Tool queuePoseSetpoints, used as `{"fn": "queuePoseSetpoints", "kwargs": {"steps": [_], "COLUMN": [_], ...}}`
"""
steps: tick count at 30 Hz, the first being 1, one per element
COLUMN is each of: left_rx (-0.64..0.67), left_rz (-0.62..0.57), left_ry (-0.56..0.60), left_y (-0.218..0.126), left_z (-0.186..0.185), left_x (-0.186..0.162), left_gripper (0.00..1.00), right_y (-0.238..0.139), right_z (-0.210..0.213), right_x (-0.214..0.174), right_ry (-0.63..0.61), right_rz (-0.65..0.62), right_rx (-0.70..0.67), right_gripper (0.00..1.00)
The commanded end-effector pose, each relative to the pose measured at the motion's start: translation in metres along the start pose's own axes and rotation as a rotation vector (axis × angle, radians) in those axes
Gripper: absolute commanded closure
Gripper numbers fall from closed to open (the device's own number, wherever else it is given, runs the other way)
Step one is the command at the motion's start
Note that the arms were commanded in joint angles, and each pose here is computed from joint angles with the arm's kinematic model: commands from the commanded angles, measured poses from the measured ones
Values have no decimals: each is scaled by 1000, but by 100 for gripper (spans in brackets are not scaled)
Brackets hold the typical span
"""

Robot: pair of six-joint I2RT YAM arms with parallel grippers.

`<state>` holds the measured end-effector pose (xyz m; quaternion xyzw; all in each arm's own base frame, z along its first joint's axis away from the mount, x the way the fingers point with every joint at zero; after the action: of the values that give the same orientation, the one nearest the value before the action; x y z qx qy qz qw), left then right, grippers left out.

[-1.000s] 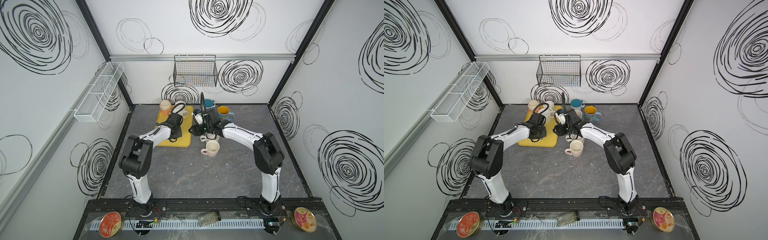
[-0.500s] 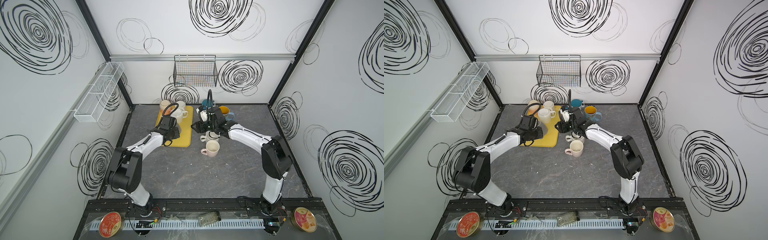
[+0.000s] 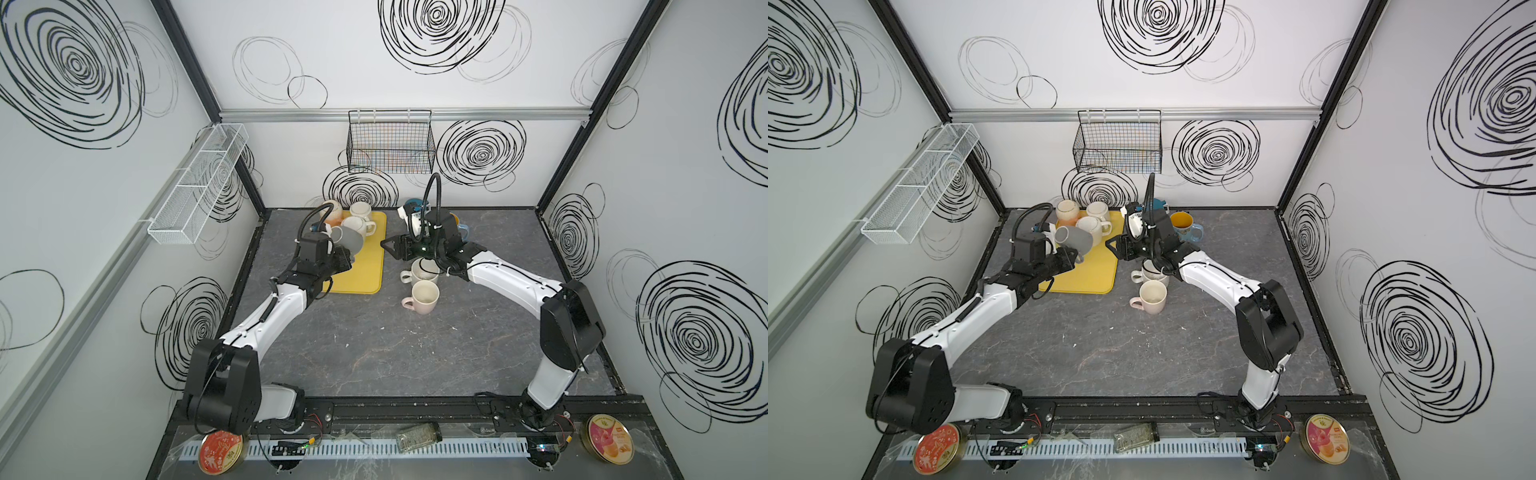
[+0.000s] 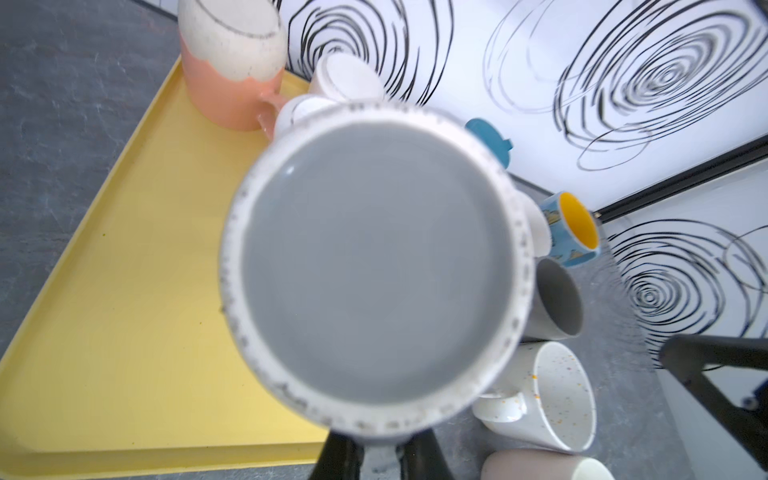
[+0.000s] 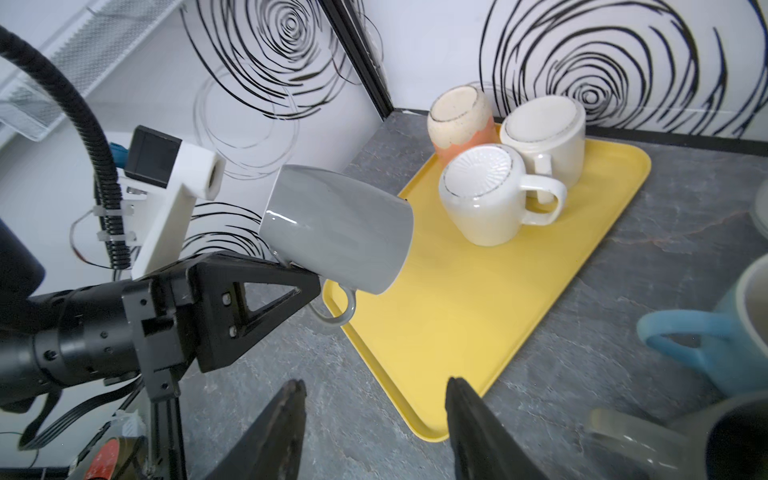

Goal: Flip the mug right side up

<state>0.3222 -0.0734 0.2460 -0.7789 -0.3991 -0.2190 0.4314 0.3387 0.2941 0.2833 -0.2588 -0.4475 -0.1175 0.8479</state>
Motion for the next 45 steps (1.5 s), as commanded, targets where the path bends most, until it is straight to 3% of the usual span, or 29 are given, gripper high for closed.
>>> {"fn": "queuePoseSetpoints", "kwargs": {"steps": [1,22,45], "left_rx": [-197,-821,-1050], "left_rz": [-213,-634,-601], "left_ry": [-1,-103,-127], "left_y": [-29,-138,-151], "left_z": [-27,-66,-89], "left_x": [35,51,44], "left_gripper": [100,100,100], "right_y": [-16,-28,-21], "right_z": [14,50,108], "right_x": [17,48,73], "right_ry": [22,160,28], "right_rz": [-97,-213,-208], "right_rx": [109,590,757], "right_gripper": [42,42,40]}}
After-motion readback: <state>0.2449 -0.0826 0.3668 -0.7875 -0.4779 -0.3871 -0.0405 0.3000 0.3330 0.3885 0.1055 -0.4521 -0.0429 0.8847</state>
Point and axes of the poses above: each gripper's point midway between its finger pads, its own y axis out along the fingers, its own z axis along the line the jaws close on, x = y × z, the point moved 10 cm from there along -y, back along the fingers, and after that the axes turned 2 degrees about -y, right-handed, at the moved point
